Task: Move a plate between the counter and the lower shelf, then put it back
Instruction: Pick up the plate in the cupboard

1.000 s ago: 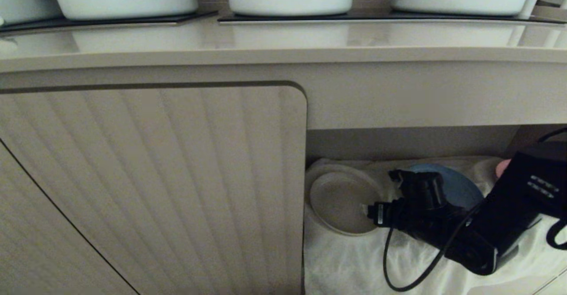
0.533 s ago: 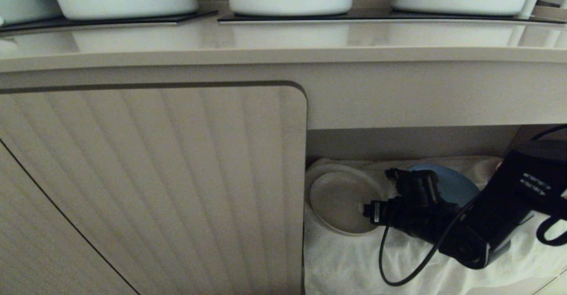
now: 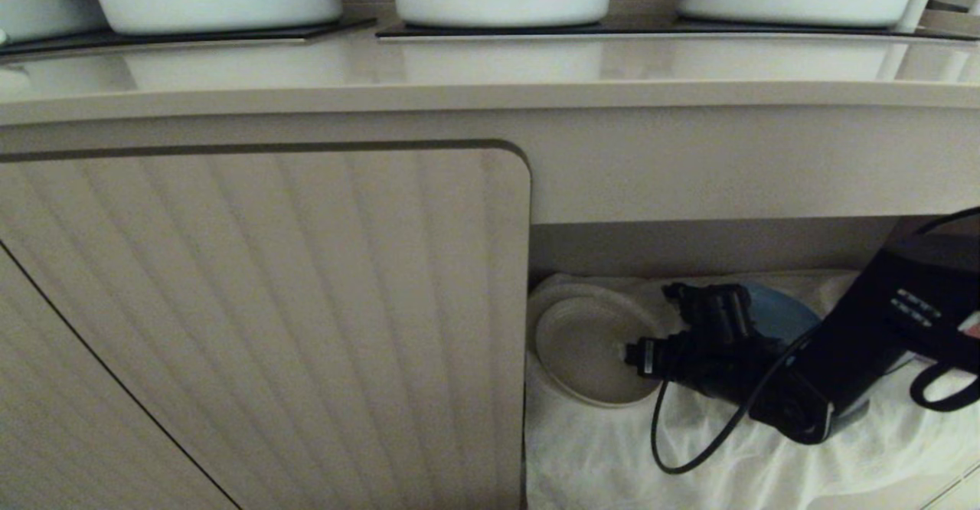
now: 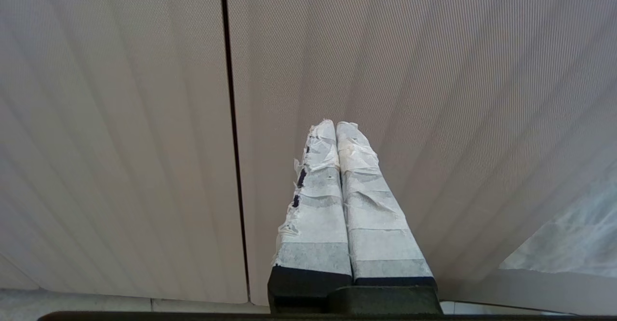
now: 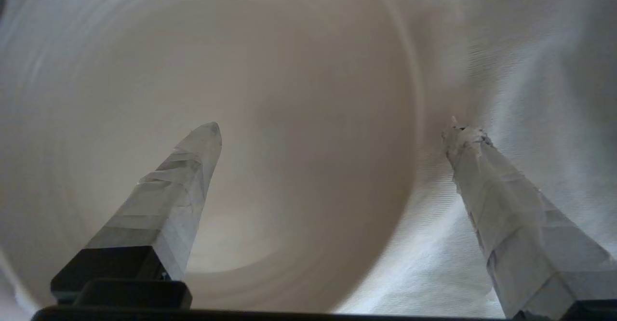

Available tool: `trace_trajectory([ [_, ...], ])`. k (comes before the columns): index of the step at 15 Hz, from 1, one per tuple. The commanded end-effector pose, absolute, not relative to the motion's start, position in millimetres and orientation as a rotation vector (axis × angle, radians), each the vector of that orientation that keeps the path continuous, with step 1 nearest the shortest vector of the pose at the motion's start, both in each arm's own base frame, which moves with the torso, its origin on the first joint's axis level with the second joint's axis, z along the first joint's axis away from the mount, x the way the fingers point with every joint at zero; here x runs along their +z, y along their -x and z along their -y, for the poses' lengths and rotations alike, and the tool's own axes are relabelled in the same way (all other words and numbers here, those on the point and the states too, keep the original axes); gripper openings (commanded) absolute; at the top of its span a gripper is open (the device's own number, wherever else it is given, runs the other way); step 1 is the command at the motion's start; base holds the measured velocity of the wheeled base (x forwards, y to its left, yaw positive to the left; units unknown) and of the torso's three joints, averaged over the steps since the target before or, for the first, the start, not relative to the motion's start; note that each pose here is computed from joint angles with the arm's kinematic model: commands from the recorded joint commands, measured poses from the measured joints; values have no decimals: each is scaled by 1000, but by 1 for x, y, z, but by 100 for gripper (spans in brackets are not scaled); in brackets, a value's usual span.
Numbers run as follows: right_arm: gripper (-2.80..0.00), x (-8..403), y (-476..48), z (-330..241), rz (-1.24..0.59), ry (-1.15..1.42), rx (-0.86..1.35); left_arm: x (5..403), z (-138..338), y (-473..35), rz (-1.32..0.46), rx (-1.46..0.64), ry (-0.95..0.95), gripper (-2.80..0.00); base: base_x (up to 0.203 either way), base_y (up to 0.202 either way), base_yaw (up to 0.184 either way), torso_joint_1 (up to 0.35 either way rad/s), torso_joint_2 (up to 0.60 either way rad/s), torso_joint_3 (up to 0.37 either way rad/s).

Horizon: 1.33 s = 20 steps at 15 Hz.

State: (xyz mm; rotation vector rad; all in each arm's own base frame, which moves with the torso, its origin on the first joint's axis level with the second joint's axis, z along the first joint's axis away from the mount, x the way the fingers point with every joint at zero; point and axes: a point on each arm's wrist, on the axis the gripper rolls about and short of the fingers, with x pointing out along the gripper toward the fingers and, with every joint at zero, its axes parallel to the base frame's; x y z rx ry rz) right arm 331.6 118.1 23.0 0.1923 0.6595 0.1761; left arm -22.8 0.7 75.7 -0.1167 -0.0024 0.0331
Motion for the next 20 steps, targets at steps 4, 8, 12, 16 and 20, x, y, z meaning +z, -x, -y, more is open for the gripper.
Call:
trace_trajectory([
  [4, 0, 28, -341, -113, -673, -211, 183, 76, -1, 23, 3, 34, 118, -280, 0, 0, 0, 0, 0, 0],
  [8, 0, 31, -346, -113, -696, -225, 211, 75, -1, 23, 2, 34, 118, -280, 0, 0, 0, 0, 0, 0],
  [12, 0, 33, -350, -115, -698, -250, 229, 76, -1, 23, 3, 34, 118, -280, 0, 0, 0, 0, 0, 0],
  [16, 0, 34, -350, -115, -694, -252, 233, 76, -1, 23, 2, 34, 118, -280, 0, 0, 0, 0, 0, 0],
  [20, 0, 31, -346, -116, -706, -251, 238, 76, -1, 23, 4, 34, 118, -280, 0, 0, 0, 0, 0, 0],
])
